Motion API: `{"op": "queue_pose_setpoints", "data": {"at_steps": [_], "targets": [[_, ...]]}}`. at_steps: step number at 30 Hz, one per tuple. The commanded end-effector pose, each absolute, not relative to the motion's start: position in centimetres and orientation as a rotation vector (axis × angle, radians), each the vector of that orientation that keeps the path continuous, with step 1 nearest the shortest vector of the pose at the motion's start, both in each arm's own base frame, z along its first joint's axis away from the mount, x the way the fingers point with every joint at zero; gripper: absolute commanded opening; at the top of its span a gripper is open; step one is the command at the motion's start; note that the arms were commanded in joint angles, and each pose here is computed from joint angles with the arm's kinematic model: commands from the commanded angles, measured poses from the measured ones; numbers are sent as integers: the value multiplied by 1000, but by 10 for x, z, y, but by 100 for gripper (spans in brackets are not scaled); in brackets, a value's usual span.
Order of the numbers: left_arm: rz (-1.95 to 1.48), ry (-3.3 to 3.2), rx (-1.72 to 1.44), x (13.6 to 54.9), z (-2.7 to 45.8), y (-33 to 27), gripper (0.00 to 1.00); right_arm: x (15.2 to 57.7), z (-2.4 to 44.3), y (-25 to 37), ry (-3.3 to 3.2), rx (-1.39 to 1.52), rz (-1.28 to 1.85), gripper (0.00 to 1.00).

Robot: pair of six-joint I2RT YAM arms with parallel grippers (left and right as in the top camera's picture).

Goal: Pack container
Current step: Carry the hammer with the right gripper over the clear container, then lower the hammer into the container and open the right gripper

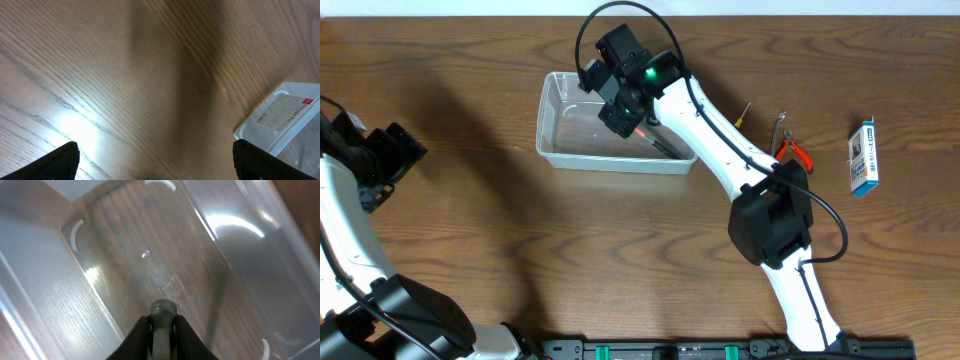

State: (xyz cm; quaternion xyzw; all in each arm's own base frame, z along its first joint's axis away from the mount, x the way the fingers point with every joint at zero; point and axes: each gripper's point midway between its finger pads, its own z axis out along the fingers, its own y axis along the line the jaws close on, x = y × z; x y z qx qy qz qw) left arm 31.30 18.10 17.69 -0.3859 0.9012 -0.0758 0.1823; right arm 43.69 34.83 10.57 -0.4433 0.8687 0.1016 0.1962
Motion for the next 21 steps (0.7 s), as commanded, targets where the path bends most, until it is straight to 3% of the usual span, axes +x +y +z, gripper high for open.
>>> {"op": "queue_pose_setpoints", "data": {"at_steps": [1,9,16,21], "targets": [[-197,2542,-1054,314,183,181,90,433,104,351,2418,-1266,298,20],[-197,2542,-1055,314,183,181,90,435,99,352,2409,-1262,299,34],[-197,2542,-1054,314,183,181,90,437,100,353,2401,-1258,300,63],[-197,2542,-1055,314,183,181,90,442,118,353,2379,-1221,301,73]]}}
